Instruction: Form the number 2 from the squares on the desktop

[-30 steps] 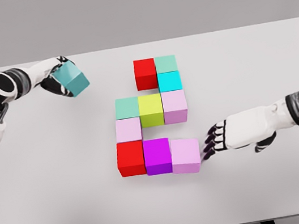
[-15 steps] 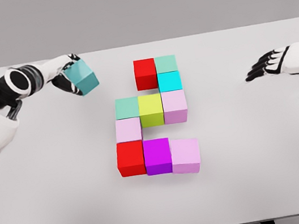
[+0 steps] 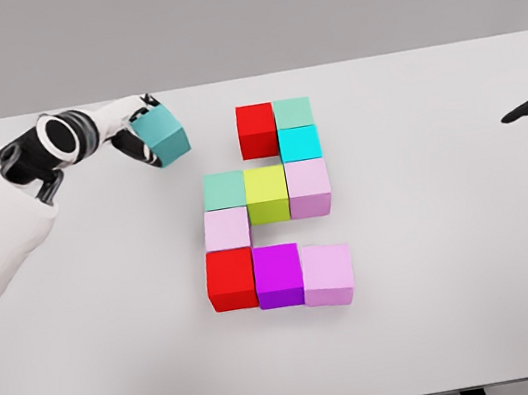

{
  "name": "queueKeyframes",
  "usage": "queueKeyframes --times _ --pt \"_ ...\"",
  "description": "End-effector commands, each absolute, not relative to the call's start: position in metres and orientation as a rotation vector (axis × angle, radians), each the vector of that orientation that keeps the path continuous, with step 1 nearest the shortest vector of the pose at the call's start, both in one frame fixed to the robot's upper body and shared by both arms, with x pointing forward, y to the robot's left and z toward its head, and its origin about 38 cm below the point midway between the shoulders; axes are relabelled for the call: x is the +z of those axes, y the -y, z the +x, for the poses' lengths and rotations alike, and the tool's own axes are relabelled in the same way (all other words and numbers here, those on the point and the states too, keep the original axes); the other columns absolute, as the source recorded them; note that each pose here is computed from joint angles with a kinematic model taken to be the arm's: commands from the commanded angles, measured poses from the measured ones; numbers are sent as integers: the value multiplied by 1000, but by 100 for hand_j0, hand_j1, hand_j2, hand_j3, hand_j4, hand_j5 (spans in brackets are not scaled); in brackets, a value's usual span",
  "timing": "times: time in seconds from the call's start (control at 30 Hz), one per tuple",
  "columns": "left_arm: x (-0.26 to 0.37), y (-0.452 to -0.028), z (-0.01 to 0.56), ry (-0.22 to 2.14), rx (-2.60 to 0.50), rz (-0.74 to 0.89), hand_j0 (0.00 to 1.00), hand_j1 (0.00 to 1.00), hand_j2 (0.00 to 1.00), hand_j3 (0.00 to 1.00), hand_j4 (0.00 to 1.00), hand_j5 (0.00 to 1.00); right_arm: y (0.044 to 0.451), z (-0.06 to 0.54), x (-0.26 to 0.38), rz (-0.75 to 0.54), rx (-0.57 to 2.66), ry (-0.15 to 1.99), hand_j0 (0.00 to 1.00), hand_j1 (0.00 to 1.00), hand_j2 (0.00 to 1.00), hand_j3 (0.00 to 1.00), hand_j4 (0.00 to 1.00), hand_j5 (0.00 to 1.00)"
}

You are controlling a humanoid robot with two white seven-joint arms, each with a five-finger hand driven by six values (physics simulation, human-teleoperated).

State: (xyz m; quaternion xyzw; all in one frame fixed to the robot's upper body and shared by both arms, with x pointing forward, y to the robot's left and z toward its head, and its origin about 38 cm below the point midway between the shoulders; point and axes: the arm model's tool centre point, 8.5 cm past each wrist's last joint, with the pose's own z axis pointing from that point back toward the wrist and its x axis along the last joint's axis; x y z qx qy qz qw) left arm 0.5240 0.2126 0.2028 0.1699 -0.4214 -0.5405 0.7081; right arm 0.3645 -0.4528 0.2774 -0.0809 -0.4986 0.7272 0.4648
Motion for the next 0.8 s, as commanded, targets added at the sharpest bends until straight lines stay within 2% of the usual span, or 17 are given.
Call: queueKeyframes --times 0.0,0.13,0.17,0.77 --pt "201 -207 524 936 -1210 374 53 53 53 53 53 53 431 368 273 -158 1816 1273 100 100 100 100 100 100" --pt "198 -202 523 934 -1224 373 53 53 53 53 53 53 342 387 231 77 1815 1481 100 100 100 100 100 100" --pt "201 -200 524 940 -1228 376 53 53 53 53 53 53 332 389 229 103 1811 1510 100 100 100 100 100 100" --pt "198 -201 528 916 -1230 386 53 53 53 53 53 53 338 387 229 87 1805 1504 100 100 100 100 100 100"
